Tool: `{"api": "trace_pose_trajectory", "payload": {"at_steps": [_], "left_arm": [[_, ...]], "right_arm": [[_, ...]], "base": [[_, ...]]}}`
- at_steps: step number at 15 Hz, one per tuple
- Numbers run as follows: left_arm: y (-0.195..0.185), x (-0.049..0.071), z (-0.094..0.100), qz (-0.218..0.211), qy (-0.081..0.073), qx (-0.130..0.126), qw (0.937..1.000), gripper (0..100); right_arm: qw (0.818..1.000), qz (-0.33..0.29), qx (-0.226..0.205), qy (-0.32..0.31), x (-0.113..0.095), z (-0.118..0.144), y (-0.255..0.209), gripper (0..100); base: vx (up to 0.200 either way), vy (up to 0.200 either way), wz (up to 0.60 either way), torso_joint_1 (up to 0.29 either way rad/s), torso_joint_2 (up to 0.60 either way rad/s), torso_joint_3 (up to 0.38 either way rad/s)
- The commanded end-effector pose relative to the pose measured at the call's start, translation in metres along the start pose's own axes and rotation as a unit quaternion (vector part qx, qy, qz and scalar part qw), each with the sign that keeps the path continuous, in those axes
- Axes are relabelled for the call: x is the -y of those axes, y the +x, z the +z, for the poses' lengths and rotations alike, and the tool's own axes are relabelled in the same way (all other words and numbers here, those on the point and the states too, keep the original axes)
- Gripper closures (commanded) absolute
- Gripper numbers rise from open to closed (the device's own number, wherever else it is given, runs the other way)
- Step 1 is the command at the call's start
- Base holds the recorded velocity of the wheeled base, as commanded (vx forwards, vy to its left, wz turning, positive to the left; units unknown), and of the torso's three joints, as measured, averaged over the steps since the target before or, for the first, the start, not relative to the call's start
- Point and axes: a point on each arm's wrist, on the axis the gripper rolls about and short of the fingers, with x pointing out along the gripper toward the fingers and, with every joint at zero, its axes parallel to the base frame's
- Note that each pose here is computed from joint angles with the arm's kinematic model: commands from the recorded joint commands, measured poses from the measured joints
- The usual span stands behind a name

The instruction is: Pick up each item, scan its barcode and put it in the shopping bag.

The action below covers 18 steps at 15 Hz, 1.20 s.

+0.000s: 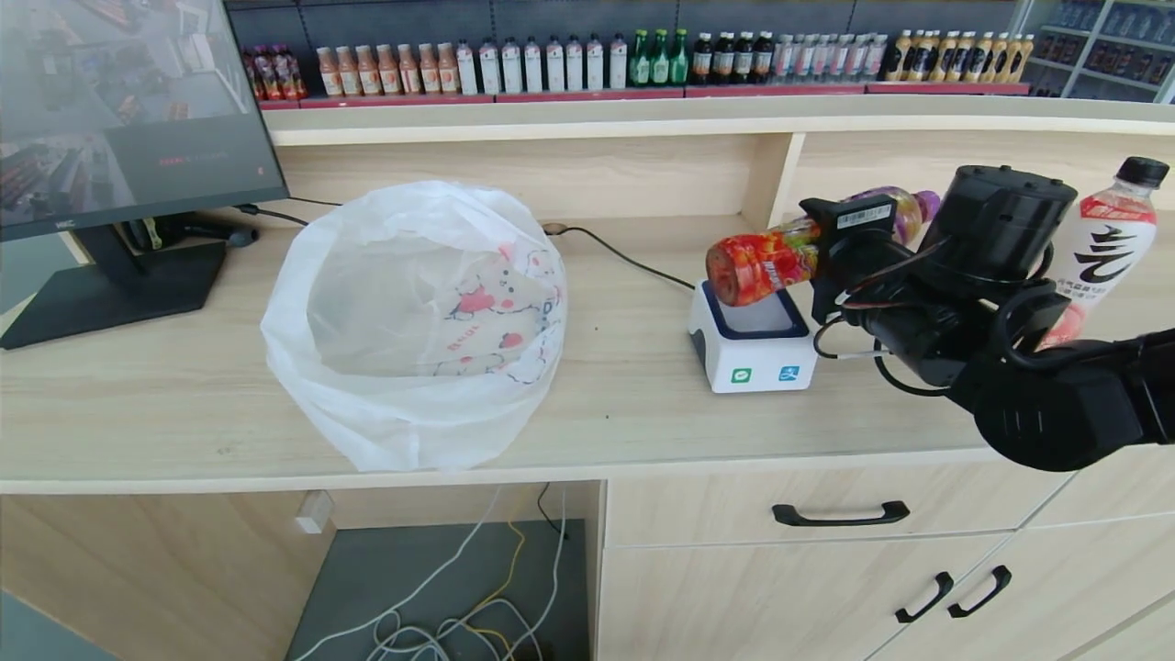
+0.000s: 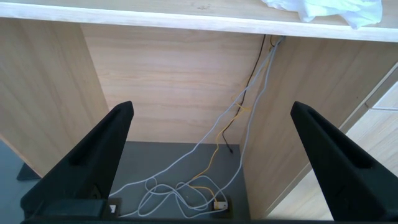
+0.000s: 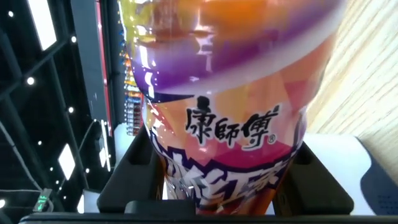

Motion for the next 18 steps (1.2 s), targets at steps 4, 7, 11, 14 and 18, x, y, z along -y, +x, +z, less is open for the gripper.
{"api": "trace_pose_trajectory", "payload": {"at_steps": [4,7,11,14,18], "left_arm": [[0.000,0.000,0.000,0.000,0.000,0.000,1.0000,0],[0.000,0.000,0.000,0.000,0.000,0.000,1.0000,0],[0.000,0.000,0.000,0.000,0.000,0.000,1.0000,0],[0.000,0.000,0.000,0.000,0.000,0.000,1.0000,0],[0.000,0.000,0.000,0.000,0.000,0.000,1.0000,0]], "right_arm": [[1.000,-0.016,0.008,-0.003,0.011,0.007,0.002,100],[1.000,-0.025,0.002,-0.005,0.019,0.005,0.005,100],[1.000,-0.028,0.002,-0.006,0.021,0.004,0.007,100],[1.000,-0.028,0.003,-0.005,0.022,0.004,0.008,100],[1.000,-0.028,0.003,-0.002,0.022,0.004,0.008,100]], "base": [[0.000,0.000,0.00,0.000,0.00,0.000],[0.000,0.000,0.00,0.000,0.00,0.000],[0.000,0.000,0.00,0.000,0.00,0.000],[0.000,0.000,0.00,0.000,0.00,0.000],[0.000,0.000,0.00,0.000,0.00,0.000]]}}
